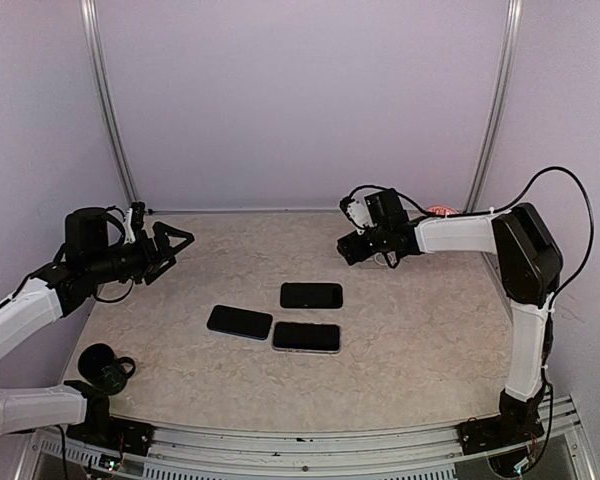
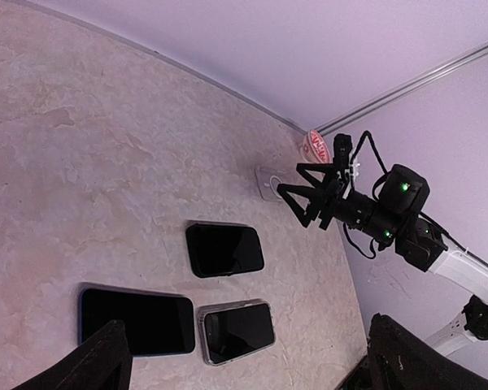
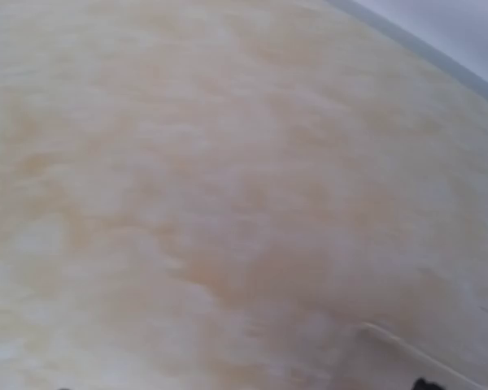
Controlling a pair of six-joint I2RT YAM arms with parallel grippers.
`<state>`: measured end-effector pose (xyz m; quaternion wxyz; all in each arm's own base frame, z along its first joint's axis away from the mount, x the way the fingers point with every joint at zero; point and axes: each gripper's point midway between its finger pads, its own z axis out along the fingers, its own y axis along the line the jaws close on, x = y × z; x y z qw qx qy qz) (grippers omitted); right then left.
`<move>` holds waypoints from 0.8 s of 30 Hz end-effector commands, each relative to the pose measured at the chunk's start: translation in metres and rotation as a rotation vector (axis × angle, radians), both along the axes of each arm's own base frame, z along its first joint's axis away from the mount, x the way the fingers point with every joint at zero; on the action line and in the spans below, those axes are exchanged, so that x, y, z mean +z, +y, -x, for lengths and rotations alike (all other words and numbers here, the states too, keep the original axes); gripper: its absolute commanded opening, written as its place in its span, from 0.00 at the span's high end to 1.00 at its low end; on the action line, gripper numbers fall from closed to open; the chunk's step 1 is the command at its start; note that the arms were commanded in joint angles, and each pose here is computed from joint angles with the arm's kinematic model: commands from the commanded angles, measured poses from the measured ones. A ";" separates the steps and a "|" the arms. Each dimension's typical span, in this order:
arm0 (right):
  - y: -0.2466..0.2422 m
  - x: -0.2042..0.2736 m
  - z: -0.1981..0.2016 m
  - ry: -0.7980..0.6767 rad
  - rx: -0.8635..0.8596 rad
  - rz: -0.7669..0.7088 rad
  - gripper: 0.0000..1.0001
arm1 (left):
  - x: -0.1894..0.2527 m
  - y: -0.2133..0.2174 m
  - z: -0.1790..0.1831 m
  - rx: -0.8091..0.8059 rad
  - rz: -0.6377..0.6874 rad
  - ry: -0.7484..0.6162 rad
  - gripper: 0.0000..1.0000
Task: Put the phone into the phone case
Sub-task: Pick up the phone case from the corner of the board.
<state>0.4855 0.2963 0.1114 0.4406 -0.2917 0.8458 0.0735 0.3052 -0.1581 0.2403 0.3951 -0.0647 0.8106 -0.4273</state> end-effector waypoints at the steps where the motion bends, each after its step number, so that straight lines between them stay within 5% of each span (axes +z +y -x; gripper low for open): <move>1: -0.014 -0.005 -0.016 0.012 -0.095 0.011 0.13 | 0.000 0.001 0.001 -0.008 -0.002 -0.017 0.01; 10: -0.042 -0.041 -0.058 0.085 -0.237 0.074 0.31 | -0.004 0.001 0.003 -0.006 -0.006 -0.009 0.01; 24: -0.038 -0.077 -0.042 0.173 -0.218 0.030 0.43 | -0.008 0.001 0.001 -0.009 -0.004 -0.004 0.01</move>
